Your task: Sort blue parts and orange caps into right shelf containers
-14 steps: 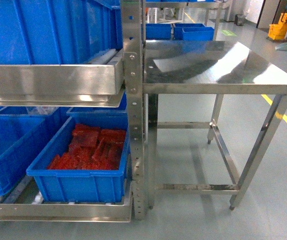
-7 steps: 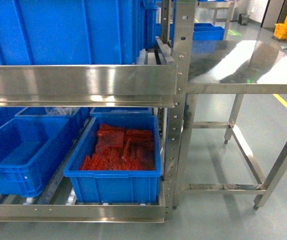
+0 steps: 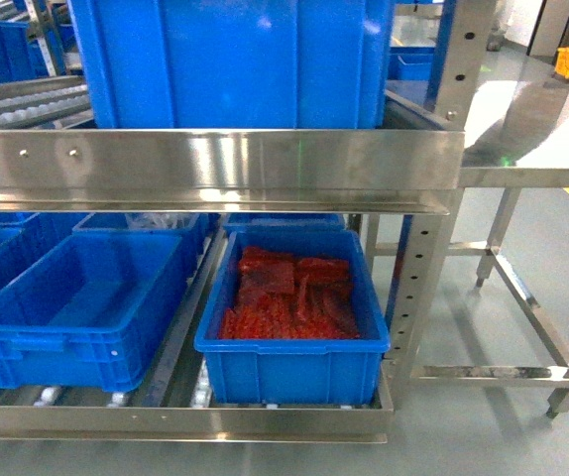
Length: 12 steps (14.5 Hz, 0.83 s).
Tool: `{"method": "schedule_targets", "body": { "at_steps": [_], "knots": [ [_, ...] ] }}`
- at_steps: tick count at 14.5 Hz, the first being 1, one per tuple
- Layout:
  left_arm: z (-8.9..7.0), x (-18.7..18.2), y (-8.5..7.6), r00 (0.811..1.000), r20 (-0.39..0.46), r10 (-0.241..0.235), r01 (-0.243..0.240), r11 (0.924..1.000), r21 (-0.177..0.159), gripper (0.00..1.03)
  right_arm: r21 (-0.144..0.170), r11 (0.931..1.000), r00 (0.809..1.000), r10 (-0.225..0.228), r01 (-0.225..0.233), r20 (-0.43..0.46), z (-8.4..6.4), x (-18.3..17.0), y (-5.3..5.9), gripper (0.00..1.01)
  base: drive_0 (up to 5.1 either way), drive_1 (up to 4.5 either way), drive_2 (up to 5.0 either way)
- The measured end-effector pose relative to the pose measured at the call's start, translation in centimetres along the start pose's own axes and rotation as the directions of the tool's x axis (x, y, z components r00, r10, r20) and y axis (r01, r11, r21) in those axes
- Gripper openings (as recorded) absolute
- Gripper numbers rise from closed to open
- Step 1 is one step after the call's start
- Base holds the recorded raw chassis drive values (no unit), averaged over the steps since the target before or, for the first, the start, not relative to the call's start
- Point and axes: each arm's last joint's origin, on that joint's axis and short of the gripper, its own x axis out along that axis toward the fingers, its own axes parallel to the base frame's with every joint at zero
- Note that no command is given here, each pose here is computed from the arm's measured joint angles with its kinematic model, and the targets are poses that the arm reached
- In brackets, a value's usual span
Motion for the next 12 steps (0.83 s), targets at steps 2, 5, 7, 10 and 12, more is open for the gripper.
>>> {"method": "schedule_targets", "body": {
  "at_steps": [2, 5, 7, 10, 12],
  "knots": [
    [-0.01, 0.0, 0.0, 1.0, -0.001, 0.0, 0.0, 1.0, 0.0, 0.42, 0.0, 1.0, 1.0, 0.0, 0.0, -0.005, -0.05, 0.0, 0.0, 0.45, -5.2, 2.3, 2.3],
    [0.01, 0.0, 0.0, 1.0, 0.001, 0.0, 0.0, 1.0, 0.0, 0.42, 0.0, 1.0, 1.0, 0.0, 0.0, -0.003, -0.03, 0.0, 0.0, 0.45, -5.2, 2.3, 2.3],
    [0.0, 0.0, 0.0, 1.0, 0.0, 0.0, 0.0, 1.0, 0.0, 0.42, 0.0, 1.0, 1.0, 0.0, 0.0, -0.003, -0.03, 0.0, 0.0, 0.45, -5.2, 2.3, 2.3],
    [0.0, 0.0, 0.0, 1.0, 0.0, 0.0, 0.0, 1.0, 0.0, 0.42, 0.0, 1.0, 1.0, 0.0, 0.0, -0.002, -0.01, 0.0, 0.0, 0.45, -5.2, 2.3, 2.3],
    [-0.01, 0.0, 0.0, 1.0, -0.001, -0.001, 0.001, 1.0, 0.0, 0.42, 0.0, 1.0, 1.0, 0.0, 0.0, -0.004, -0.04, 0.0, 0.0, 0.45, -5.2, 2.3, 2.3]
  ]
}}
